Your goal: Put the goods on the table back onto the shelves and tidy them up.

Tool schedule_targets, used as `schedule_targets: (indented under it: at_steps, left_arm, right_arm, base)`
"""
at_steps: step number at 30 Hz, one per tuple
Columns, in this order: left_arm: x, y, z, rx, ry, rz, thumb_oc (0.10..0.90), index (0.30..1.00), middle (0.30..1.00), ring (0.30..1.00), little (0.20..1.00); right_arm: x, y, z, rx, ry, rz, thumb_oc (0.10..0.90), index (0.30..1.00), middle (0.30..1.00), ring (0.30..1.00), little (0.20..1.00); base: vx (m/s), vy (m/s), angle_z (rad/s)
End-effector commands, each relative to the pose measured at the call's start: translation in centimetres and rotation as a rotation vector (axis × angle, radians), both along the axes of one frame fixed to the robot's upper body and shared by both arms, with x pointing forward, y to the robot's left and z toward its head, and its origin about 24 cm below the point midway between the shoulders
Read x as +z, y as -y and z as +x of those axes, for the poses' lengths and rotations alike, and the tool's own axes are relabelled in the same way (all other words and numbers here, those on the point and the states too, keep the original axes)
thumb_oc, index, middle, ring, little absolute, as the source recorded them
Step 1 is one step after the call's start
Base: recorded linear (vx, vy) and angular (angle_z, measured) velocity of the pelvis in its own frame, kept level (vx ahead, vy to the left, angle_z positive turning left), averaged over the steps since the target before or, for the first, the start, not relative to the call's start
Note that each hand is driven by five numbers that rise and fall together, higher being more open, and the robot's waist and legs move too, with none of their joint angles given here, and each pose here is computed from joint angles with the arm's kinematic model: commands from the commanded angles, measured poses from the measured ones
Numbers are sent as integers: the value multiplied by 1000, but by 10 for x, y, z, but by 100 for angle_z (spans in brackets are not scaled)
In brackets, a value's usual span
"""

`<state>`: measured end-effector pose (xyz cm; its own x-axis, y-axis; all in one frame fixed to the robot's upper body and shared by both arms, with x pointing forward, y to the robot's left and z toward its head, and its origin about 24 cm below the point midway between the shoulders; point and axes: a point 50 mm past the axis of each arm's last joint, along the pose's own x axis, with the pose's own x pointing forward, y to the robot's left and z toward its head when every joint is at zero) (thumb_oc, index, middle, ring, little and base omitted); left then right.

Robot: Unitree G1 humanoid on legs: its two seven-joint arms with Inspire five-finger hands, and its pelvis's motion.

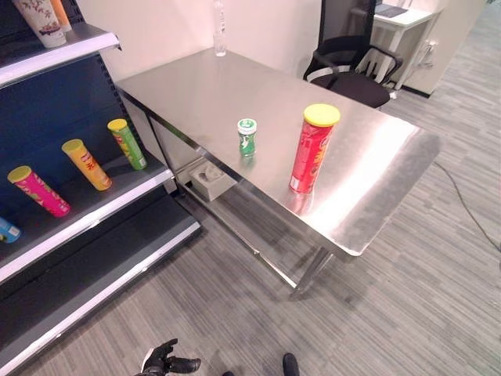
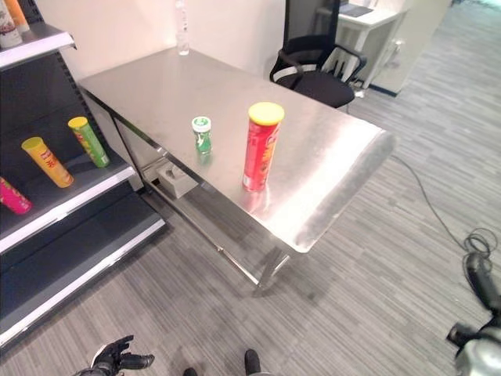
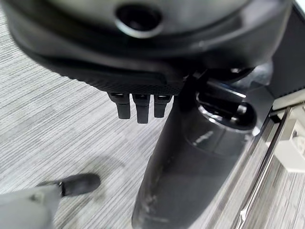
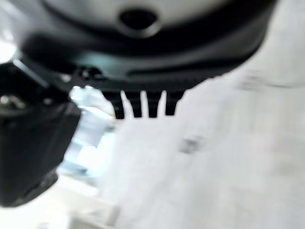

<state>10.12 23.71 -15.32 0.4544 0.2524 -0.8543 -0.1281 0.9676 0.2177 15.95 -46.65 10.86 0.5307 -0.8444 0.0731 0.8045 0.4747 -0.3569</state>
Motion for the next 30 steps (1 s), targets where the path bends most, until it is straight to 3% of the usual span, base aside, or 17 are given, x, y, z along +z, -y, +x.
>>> schedule_targets:
  at_steps: [1,2,4,5,10,20,30]
  left_arm:
    - [10,-16,18,-53,66,57,800,900,900,900,900]
    - [10,-15,17,-57,74,51,800,900,900,900,900]
    - [10,-15,16,-62,75,47,800,900,900,900,900]
    - [9,-14,13,-69,69,39,800,900,900,900,900]
    - [6,-11,2,-74,49,23,800,900,900,900,900]
    - [5,-11,-6,-60,47,16,800,900,900,900,900]
    - [4,-8,-11,-43,51,4,800,900,900,900,900]
  right_arm:
    - [96,-35,49,263,288,-329,800,900,900,900,900]
    - [132,-56,60,391,397,-414,800,900,900,900,900]
    - [144,-64,65,440,430,-439,800,900,900,900,900]
    - [163,-80,76,546,497,-451,800,900,900,900,900]
    - [188,-116,100,760,532,-481,800,900,900,900,900]
    - [199,-147,137,931,365,-527,800,900,900,900,900]
    - [194,-156,145,987,165,-625,800,900,900,900,900]
  base:
    - [-21,-32,-3]
    - [0,0,0]
    - [4,-17,5]
    - [11,-47,14]
    - [0,-32,23]
    - [3,-29,20]
    - [0,-9,8]
